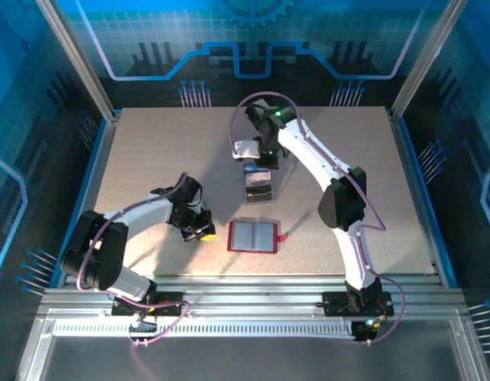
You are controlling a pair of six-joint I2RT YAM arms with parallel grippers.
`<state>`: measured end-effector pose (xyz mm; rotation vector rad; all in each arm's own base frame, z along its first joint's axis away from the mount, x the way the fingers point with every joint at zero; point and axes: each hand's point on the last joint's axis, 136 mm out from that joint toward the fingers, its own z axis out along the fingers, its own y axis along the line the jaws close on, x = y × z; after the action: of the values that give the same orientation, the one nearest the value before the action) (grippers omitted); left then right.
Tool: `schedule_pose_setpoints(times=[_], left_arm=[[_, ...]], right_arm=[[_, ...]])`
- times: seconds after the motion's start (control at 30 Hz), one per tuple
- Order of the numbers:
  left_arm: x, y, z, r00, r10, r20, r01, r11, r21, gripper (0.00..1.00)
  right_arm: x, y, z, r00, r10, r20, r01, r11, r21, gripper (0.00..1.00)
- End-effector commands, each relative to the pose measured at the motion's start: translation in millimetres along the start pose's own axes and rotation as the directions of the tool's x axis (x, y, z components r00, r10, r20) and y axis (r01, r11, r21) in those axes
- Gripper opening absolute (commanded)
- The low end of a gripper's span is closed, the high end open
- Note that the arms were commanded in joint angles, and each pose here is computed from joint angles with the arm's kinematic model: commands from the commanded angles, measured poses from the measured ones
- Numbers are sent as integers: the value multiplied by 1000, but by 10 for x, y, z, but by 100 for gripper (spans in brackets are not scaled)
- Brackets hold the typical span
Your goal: Take the credit cards out of the card holder
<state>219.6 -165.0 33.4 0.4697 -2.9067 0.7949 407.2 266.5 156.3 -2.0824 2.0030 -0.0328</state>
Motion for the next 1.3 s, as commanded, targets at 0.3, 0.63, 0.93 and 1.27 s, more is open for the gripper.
schedule_pose_setpoints(times=[0.3, 0.63, 0.93, 1.27], left_arm=[[86, 59, -27, 999, -40, -22, 40, 999, 18, 3], [121, 90, -51, 999, -43, -17, 43, 999, 15, 3], [128, 98, -65, 999, -45, -12, 45, 999, 14, 3], [139, 120, -59, 999, -48, -9, 48, 999, 13, 3]], right_arm=[[90, -196, 275, 995, -63, -83, 65, 998, 20, 0], [102, -162, 481, 991, -79, -106, 78, 997, -12, 0], [78, -214, 516, 989, -95, -116, 97, 995, 13, 8], [41, -466, 371, 990, -74, -117, 92, 983, 158, 25]])
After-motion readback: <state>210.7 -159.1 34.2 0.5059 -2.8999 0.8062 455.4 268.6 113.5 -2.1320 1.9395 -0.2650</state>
